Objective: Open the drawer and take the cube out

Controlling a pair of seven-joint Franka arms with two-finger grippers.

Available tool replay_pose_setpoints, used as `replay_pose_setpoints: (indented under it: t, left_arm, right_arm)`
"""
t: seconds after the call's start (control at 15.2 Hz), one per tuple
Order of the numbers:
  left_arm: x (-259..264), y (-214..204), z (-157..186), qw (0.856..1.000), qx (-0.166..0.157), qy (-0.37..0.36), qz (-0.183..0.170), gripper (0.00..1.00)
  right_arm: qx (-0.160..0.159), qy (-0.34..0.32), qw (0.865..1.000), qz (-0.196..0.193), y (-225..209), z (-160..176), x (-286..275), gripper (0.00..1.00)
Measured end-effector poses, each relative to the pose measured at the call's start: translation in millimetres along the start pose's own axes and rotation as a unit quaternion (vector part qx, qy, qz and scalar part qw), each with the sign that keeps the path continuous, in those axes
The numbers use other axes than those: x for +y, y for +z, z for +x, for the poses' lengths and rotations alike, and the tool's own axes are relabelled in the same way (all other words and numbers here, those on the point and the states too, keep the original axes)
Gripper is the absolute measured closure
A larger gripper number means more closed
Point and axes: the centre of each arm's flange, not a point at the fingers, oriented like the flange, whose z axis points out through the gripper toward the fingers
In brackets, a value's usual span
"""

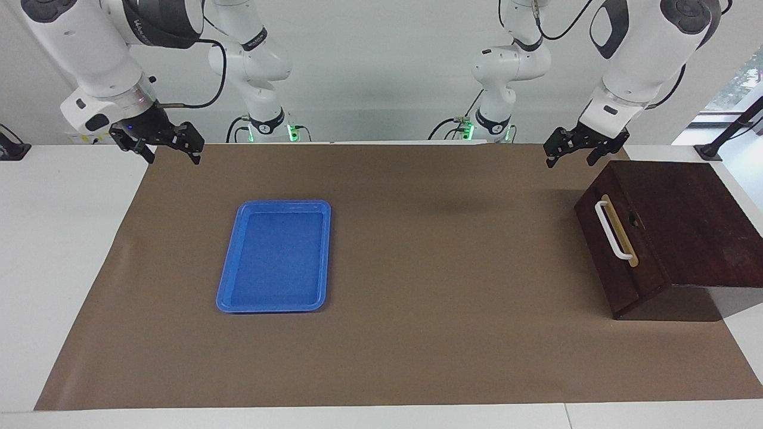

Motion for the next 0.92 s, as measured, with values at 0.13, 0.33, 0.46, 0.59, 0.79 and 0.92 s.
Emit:
replay_pose_setpoints:
  t: [0.13, 0.33, 0.46, 0.59, 0.79, 0.92]
  left_arm:
    - [0, 0, 0, 1.000, 0.000, 0.000, 0.000, 0.00]
    - [0, 0, 1, 1.000, 0.003, 0.000, 0.000, 0.00]
    - [0, 1, 2, 1.000, 0.007, 0.000, 0.001, 0.00]
    - [-1, 8, 5, 1.000, 0.013, 0.006, 0.018, 0.00]
    - [5, 31, 12, 0.998, 0.027, 0.024, 0.058, 0.00]
    - [3, 49, 17, 0.996, 0.031, 0.033, 0.080, 0.00]
  right_arm:
    - [0.000, 0.000, 1.000, 0.000, 0, 0, 0, 0.00]
    - [0.000, 0.000, 1.000, 0.000, 0, 0, 0, 0.00]
    - [0.000, 0.000, 1.000, 0.000, 0, 0, 0, 0.00]
    - [0.000, 0.000, 1.000, 0.000, 0, 0, 0, 0.00]
    - [0.000, 0.000, 1.000, 0.000, 0, 0, 0, 0.00]
    - [0.000, 0.000, 1.000, 0.000, 0, 0, 0, 0.00]
